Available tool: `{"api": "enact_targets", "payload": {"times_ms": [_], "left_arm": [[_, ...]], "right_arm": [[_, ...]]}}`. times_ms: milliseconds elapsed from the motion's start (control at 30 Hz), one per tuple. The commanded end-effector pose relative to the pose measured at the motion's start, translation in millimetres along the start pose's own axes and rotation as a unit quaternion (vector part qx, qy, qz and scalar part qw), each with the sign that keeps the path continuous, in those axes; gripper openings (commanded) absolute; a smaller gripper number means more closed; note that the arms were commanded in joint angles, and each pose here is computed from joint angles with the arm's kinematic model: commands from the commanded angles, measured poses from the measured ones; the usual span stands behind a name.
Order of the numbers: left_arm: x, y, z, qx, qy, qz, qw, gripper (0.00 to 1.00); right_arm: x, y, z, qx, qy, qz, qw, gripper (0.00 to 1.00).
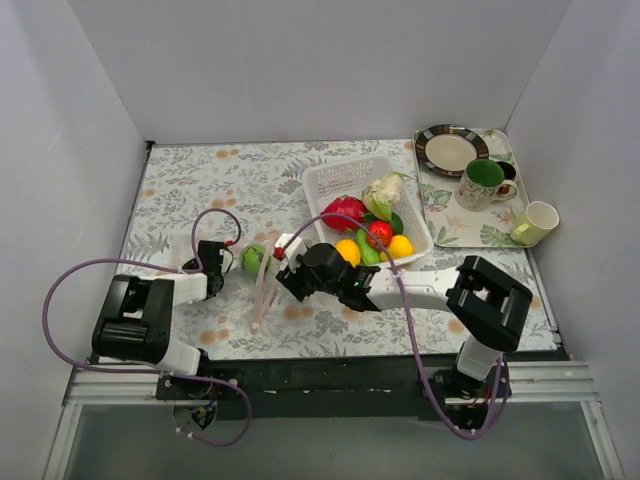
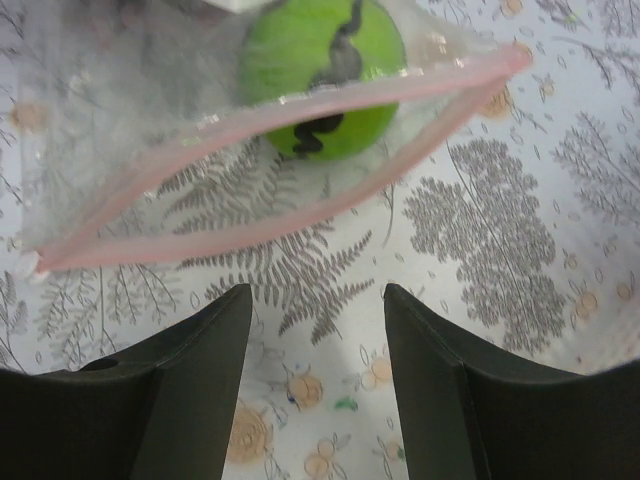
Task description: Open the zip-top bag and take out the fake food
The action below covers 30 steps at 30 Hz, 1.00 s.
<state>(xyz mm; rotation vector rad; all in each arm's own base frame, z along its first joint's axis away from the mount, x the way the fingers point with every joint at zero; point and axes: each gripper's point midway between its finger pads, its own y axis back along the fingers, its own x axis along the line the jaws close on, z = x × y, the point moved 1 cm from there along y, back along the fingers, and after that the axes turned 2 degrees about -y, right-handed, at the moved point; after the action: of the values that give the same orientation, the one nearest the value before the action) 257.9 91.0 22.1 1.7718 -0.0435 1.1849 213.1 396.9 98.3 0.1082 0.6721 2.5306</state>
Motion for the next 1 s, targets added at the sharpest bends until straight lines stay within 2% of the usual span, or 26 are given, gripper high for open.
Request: {"api": "enact_targets", "payload": {"times_ms": [0, 267, 400, 533, 967], "left_arm": [[-38.3, -6.5, 7.6, -0.021, -0.018, -0.076, 0.997, 0.00], [-42.4, -8.5, 8.3, -0.020, -0.027, -0.083, 0.996, 0.00], [-40.9, -8.7, 9.6, -0.023, -0.027, -0.082, 0.996, 0.00], [-41.2, -7.4, 8.3, -0.025, -0.035, -0.081, 0.996, 0.00], [-41.5, -2.9, 7.1, -0.035, -0.055, -0.089, 0.994, 0.00]], "right_arm": [[16.0, -17.8, 59.3, -0.086, -0.008, 0.041, 0.995, 0.64], [25.4, -47.0, 58.6, -0.083, -0.010, 0.059, 0.995, 0.71], [24.4, -62.1, 53.6, -0.072, -0.004, 0.055, 0.996, 0.82], [23.4, -78.4, 48.9, -0.065, 0.003, 0.051, 0.997, 0.98], [6.0, -121.8, 66.2, -0.083, 0.040, -0.004, 0.996, 0.99]]}}
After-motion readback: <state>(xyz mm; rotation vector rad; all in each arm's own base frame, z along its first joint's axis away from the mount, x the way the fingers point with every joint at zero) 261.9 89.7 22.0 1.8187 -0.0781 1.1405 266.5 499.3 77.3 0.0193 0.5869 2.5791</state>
